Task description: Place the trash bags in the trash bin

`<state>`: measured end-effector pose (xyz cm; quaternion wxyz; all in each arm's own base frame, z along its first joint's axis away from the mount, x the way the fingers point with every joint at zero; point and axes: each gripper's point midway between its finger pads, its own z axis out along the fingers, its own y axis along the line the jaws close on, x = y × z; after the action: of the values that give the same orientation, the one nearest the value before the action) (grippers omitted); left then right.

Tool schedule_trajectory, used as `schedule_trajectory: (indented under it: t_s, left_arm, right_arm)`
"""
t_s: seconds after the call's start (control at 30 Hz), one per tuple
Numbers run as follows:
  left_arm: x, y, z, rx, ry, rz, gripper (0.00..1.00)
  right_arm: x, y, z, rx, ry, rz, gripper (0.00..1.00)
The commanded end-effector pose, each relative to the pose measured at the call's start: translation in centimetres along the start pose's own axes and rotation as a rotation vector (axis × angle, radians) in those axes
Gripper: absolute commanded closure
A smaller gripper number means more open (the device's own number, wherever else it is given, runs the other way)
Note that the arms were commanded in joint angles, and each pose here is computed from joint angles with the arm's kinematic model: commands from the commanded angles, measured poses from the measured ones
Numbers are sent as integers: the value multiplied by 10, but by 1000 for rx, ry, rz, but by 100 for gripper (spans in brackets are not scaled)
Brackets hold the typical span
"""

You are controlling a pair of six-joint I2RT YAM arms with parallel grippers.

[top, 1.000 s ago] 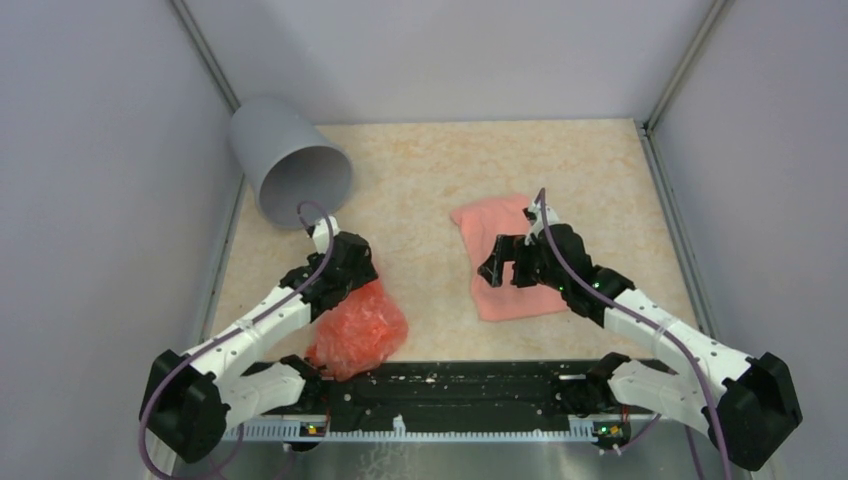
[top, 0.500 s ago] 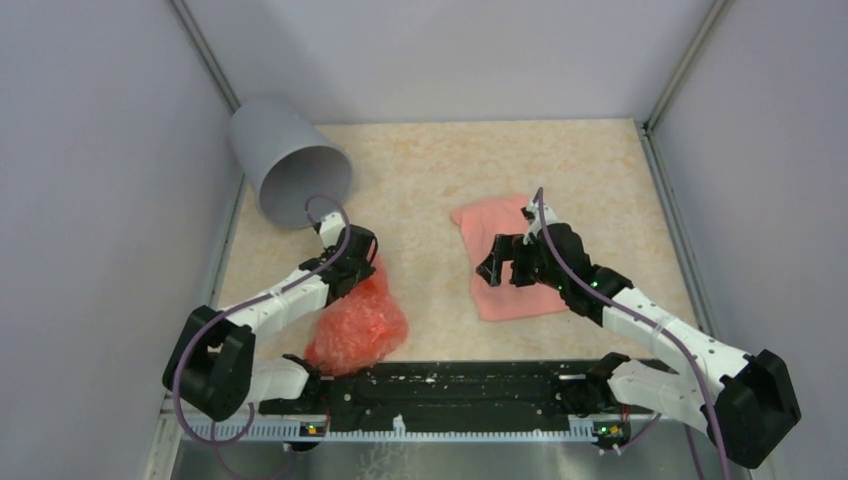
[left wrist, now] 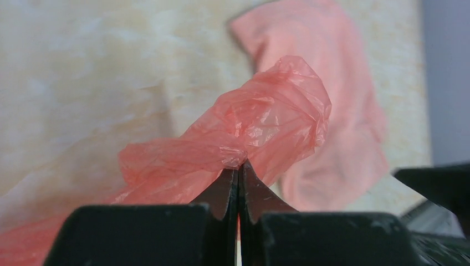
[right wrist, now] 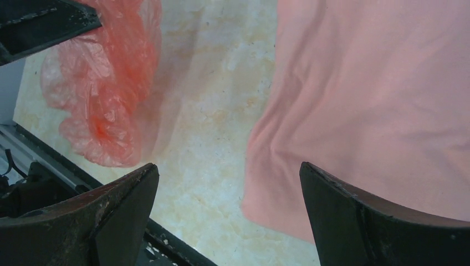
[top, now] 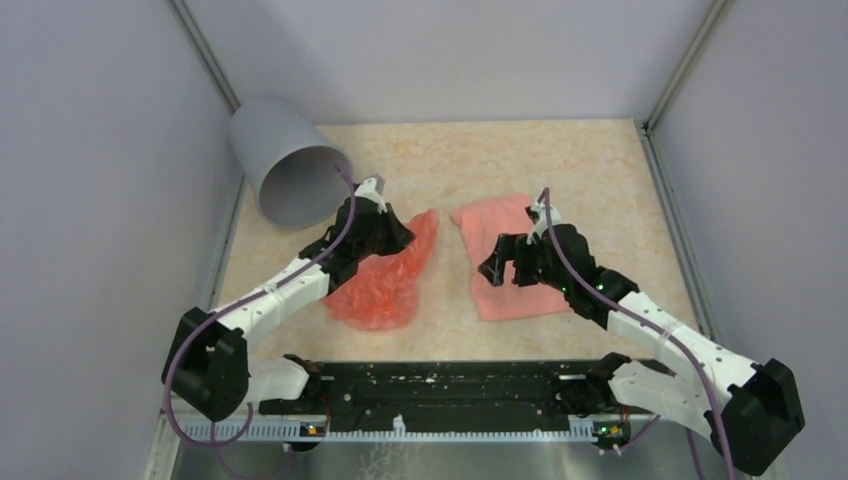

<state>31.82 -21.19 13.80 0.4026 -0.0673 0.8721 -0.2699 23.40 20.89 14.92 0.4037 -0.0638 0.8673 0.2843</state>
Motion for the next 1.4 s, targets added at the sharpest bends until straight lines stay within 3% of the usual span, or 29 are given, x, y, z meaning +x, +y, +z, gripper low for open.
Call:
schedule_trajectory:
  t_s: [0.0, 0.3, 0.47, 0.77, 0.97, 1.07, 1.17, 1.37]
  left_arm:
    - [-31, -92, -34, 382, -35, 81, 100]
    - [-24, -120, -54, 526, 21, 87, 100]
    - [-23, -123, -56, 528, 32, 99, 100]
    - [-5, -123, -46, 535, 88, 112, 100]
    - [-1, -117, -48, 508, 93, 140, 100]
    - [-6, -111, -53, 473, 63, 162, 100]
    - [-13, -107, -58, 447, 34, 171, 100]
    - [-23, -121, -70, 498, 10, 187, 100]
  right_arm:
    - [-36, 27, -16, -81, -93, -21, 1]
    - [-77, 71, -49, -263, -220, -40, 3]
    - [-90, 94, -57, -344, -237, -40, 7]
    - [-88, 102, -10, -214, -168, -46, 19]
    - [-83, 65, 18, 17, -144, -9, 48]
    - [-76, 45, 17, 98, -139, -9, 70]
    - [-72, 30, 10, 134, -147, 1, 98]
    - [-83, 24, -9, 120, -200, 17, 100]
